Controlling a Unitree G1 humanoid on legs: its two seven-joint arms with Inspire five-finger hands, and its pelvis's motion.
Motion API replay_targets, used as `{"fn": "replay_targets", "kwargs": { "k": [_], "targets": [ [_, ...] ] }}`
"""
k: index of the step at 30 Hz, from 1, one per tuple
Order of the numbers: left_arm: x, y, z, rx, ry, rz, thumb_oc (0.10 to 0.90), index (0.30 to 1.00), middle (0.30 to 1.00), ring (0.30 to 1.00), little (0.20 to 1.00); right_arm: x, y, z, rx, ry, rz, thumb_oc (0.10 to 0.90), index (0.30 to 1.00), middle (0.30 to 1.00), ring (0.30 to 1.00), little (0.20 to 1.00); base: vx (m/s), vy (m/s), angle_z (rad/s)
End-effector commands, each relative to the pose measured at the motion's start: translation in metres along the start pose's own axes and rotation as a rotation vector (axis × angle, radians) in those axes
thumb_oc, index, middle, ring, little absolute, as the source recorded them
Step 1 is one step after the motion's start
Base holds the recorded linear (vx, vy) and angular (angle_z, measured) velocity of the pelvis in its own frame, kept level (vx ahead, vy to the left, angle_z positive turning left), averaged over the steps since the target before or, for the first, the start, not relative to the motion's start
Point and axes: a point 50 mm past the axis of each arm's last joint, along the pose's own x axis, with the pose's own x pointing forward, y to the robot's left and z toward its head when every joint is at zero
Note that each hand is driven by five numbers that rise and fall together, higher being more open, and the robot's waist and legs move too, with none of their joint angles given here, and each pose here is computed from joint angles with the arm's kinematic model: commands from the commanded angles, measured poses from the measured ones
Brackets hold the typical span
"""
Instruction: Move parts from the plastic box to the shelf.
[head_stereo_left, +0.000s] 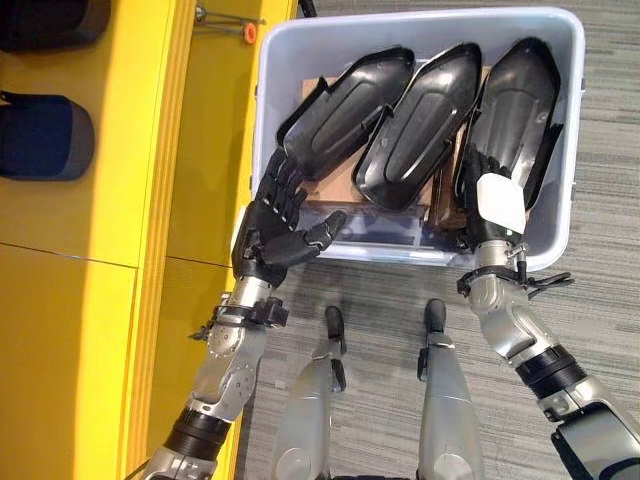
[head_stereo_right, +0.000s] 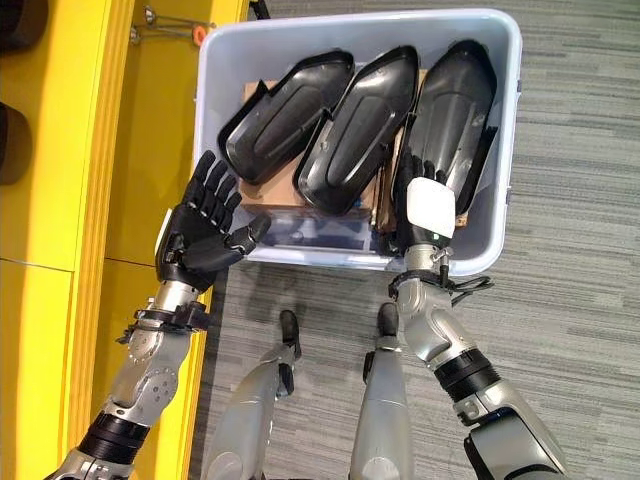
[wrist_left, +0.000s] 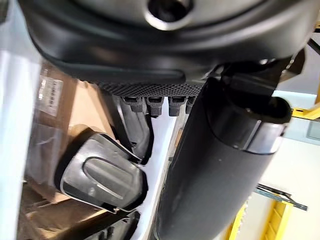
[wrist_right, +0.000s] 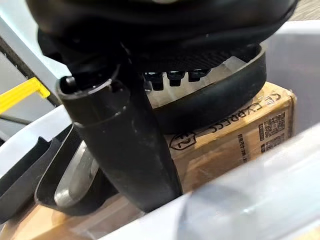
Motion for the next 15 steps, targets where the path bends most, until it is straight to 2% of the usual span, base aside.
{"fn": "replay_targets", "kwargs": {
  "k": [1, 6, 12, 14, 15],
  "targets": [
    [0.004, -0.016, 0.045, 0.048, -0.23, -0.094, 0.9, 1.0, 1.0, 1.0, 1.0, 0.008, -0.016, 0.014, 0.054, -0.038, -0.124, 0.9, 1.0, 1.0, 1.0, 1.0, -0.04, 0.01, -0.02],
    [0.003, -0.017, 0.044, 0.052, -0.233, -0.089, 0.9, 1.0, 1.0, 1.0, 1.0, 0.006, -0.02, 0.016, 0.11, -0.042, -0.198, 0.9, 1.0, 1.0, 1.0, 1.0, -0.02, 0.009, -0.01],
    [-0.001, -0.02, 0.043, 0.038, -0.244, -0.093, 0.9, 1.0, 1.0, 1.0, 1.0, 0.006, -0.03, 0.009, 0.071, 0.0, -0.262, 0.9, 1.0, 1.0, 1.0, 1.0, -0.01, 0.034, -0.09],
    [-0.004, -0.02, 0.04, 0.039, -0.238, -0.091, 0.9, 1.0, 1.0, 1.0, 1.0, 0.003, -0.027, 0.003, 0.063, 0.04, -0.226, 0.9, 1.0, 1.0, 1.0, 1.0, 0.03, 0.041, -0.07],
    [-0.003, -0.02, 0.042, 0.037, -0.247, -0.091, 0.9, 1.0, 1.0, 1.0, 1.0, 0.003, -0.027, 0.003, 0.064, 0.047, -0.224, 0.839, 0.915, 0.915, 0.915, 0.915, 0.06, 0.032, -0.03]
  ]
}}
